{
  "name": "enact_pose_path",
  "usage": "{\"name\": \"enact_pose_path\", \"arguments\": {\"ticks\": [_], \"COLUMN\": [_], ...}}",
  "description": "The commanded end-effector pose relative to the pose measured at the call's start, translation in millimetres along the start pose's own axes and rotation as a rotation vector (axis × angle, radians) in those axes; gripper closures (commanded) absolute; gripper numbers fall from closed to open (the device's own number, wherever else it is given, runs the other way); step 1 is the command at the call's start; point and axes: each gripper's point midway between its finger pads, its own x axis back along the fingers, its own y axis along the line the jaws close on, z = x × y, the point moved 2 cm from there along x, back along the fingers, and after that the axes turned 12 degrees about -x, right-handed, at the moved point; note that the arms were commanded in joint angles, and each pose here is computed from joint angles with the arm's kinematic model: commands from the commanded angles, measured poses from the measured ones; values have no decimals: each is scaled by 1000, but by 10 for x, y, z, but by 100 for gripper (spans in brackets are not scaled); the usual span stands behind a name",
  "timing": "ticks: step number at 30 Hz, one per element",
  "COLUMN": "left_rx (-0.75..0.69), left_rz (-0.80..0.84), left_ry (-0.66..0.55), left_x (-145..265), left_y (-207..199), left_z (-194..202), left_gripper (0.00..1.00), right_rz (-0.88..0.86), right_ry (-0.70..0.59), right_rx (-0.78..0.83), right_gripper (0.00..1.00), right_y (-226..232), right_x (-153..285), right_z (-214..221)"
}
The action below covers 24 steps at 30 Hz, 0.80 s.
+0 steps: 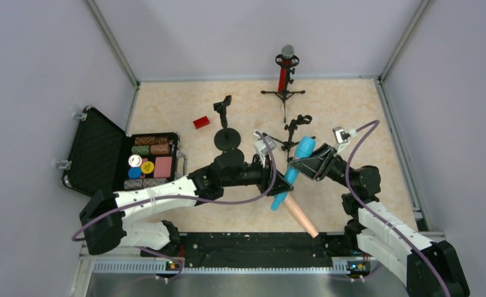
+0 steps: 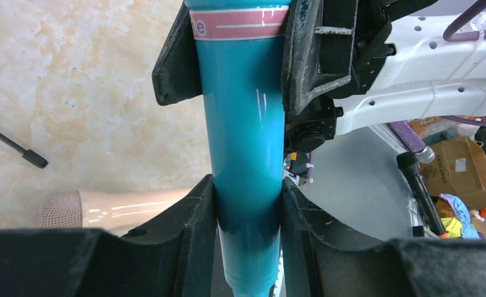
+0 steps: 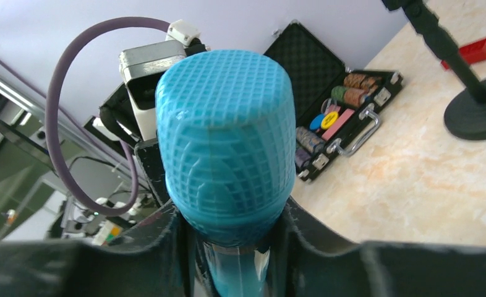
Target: Attach the microphones to the stand
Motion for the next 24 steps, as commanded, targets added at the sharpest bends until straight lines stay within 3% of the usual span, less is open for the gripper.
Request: {"name": "enact_pose_path", "arguments": {"ticks": [1, 2, 3, 4, 5, 6, 10, 15, 19, 24], "left_rx": [-34, -35, -36, -39, -37, -32, 18, 105, 164, 171], "left_rz": [47, 43, 38, 35, 26, 14, -72, -106, -101, -171], "left_ry": [-96, -97, -97, -98, -101, -104, -139, -246, -328, -342], "left_x": [-5, -4, -4, -2, -1, -1, 20, 139, 221, 173], "left_y": [-114, -108, -96, -90, -77, -60, 84, 316, 545, 866], "left_z": [-278, -277, -270, -271, -276, -280, -310, -510, -652, -757], "left_gripper": [100, 94, 77, 46, 36, 32, 19, 12, 11, 11], "right_rz": [-77, -67, -59, -52, -43, -33, 72, 285, 395, 462], "right_ry": [-11, -10, -8, -8, -10, -9, -7, -83, -141, -180], "right_rx": [58, 55, 56, 61, 62, 70, 111, 179, 199, 203], "right_gripper": [95, 100, 100, 100, 100, 100, 100, 100, 100, 100], "right_y": [181, 157, 134, 122, 105, 89, -97, -408, -506, -549], "right_x": [-35, -35, -34, -37, -36, -35, -18, 151, 308, 436], "right_z": [-33, -29, -23, -26, -30, -31, -37, -103, -133, -135]}}
